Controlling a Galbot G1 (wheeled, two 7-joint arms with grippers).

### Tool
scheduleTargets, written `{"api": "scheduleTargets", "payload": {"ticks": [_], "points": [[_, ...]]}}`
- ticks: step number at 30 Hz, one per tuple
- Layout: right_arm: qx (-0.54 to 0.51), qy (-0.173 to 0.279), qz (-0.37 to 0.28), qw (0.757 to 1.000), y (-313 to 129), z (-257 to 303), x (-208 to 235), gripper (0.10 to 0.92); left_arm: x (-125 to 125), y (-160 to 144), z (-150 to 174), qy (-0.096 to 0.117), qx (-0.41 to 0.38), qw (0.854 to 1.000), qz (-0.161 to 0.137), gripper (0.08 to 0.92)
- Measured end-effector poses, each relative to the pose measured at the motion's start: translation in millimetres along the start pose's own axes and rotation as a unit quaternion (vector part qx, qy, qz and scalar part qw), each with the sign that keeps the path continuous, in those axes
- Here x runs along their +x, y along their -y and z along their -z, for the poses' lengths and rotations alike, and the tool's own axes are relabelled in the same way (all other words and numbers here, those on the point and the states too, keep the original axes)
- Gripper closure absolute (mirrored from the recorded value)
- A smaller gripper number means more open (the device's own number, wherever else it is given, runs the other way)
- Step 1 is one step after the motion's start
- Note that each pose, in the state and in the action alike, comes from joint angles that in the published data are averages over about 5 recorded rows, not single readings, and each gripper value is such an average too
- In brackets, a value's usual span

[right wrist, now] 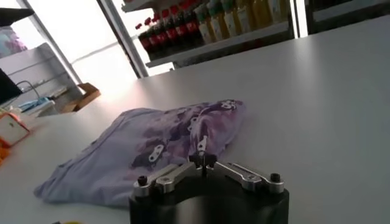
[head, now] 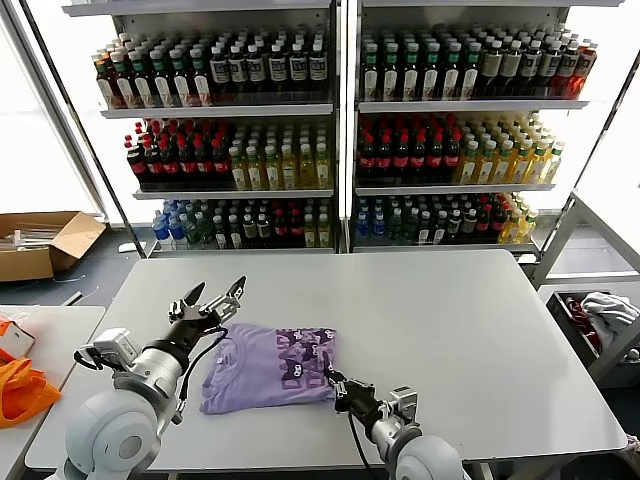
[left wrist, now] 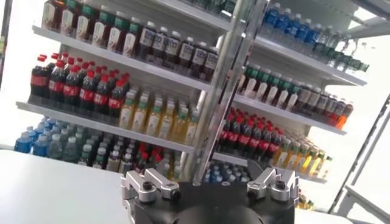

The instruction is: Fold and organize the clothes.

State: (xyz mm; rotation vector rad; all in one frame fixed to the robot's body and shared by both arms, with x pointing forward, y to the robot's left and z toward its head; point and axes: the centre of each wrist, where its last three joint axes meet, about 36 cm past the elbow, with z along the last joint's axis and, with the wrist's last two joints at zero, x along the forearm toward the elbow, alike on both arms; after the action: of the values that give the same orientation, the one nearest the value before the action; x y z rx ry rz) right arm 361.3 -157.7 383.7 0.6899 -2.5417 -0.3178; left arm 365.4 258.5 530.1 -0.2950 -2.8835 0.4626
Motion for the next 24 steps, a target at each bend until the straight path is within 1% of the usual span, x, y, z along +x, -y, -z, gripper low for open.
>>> {"api": "scheduleTargets", "payload": {"ticks": [9,11,18,24], "points": [[0.042,0.018,-0.055,0.997,28.5,2.7,48.3,0.912,0.0,3.7,-3.0,-0.003,0.004,1.0,-0.004,0.177],[0.052,0.025,-0.068,0.996,31.6,2.1,58.1,0.882,-0.5,4.6,-3.7,-0.004,0.004,1.0,-0.005,0.177],[0.078,0.058,-0.09,0.991,29.3,3.5,81.0,0.682,1.5,4.9,-5.1,-0.005,-0.003,1.0,-0.006,0.177],[0.095,0.087,-0.093,0.987,21.4,9.2,79.3,0.509,3.2,4.8,-4.9,-0.005,-0.01,1.0,-0.008,0.177]]}}
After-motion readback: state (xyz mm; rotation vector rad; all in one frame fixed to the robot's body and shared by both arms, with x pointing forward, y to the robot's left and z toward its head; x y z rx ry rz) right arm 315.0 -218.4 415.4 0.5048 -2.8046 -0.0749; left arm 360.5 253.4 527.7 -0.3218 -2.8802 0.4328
